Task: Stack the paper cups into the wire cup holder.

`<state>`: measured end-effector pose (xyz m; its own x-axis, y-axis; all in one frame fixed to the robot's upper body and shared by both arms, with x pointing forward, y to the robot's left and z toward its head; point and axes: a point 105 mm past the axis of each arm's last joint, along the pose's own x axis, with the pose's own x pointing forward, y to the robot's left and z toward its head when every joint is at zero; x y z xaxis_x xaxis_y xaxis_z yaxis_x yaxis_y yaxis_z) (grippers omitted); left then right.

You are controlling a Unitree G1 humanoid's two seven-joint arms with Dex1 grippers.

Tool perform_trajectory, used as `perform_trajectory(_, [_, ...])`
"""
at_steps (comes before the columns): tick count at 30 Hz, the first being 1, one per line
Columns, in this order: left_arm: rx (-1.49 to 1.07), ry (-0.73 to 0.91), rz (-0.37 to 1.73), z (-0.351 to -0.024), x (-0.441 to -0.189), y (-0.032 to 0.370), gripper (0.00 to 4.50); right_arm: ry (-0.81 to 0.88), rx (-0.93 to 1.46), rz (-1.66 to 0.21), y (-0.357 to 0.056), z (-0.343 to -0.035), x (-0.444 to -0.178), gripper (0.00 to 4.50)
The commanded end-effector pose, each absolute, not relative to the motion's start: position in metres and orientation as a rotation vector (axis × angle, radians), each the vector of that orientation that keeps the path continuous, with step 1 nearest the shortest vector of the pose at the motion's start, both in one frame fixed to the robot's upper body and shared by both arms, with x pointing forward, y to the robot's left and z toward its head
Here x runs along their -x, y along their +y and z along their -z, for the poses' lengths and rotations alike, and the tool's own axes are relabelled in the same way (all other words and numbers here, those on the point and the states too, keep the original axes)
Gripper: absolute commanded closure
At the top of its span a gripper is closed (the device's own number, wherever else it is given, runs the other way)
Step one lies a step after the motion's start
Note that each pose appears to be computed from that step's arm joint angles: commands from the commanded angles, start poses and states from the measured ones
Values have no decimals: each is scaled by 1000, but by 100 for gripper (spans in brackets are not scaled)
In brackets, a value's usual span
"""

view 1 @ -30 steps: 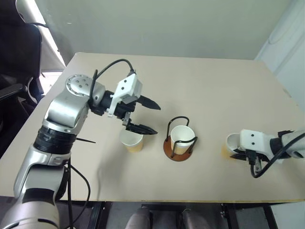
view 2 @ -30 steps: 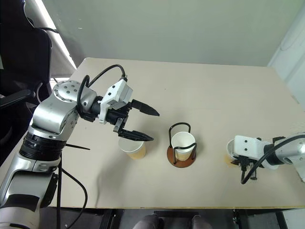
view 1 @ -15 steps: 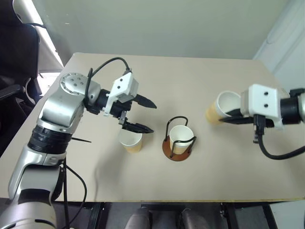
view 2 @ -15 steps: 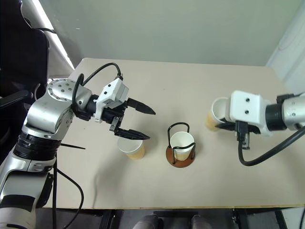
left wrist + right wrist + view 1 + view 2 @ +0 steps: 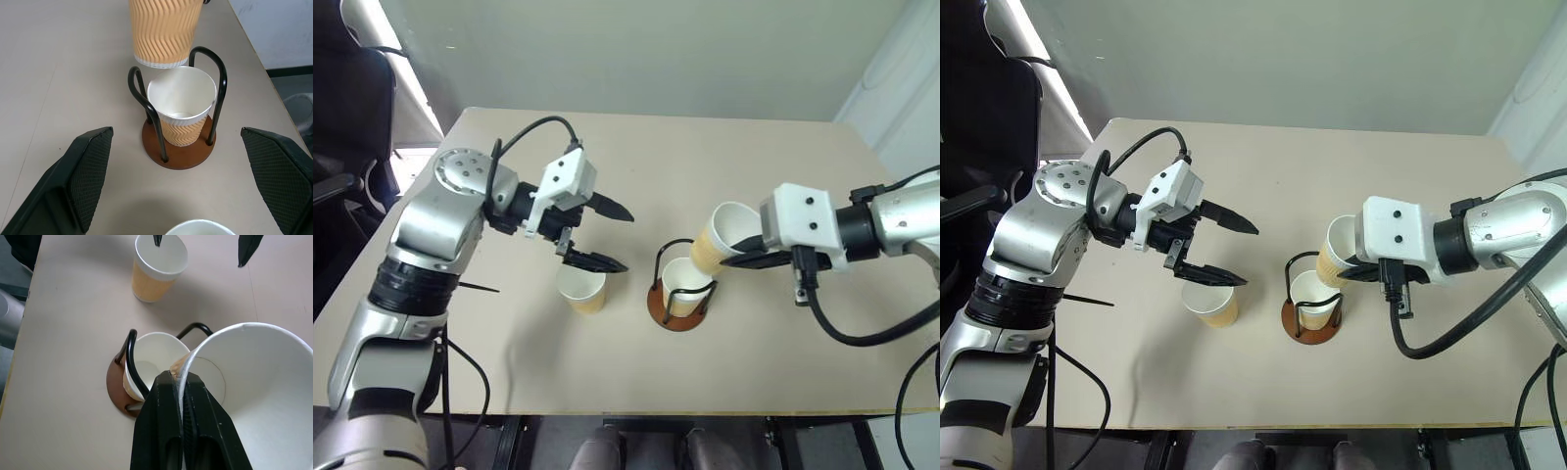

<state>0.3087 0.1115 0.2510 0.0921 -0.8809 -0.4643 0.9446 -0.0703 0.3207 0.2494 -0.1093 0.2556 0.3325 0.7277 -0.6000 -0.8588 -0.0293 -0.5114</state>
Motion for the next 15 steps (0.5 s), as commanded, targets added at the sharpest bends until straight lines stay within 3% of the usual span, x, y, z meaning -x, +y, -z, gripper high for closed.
perform_trajectory(1, [-689, 79, 1497, -262, -306, 112, 0, 135, 987, -1304, -101, -259, -245, 448])
perform_trajectory(15, [-687, 72, 1504, -262, -309, 108, 0, 190, 1001, -1349, -97, -232, -247, 448])
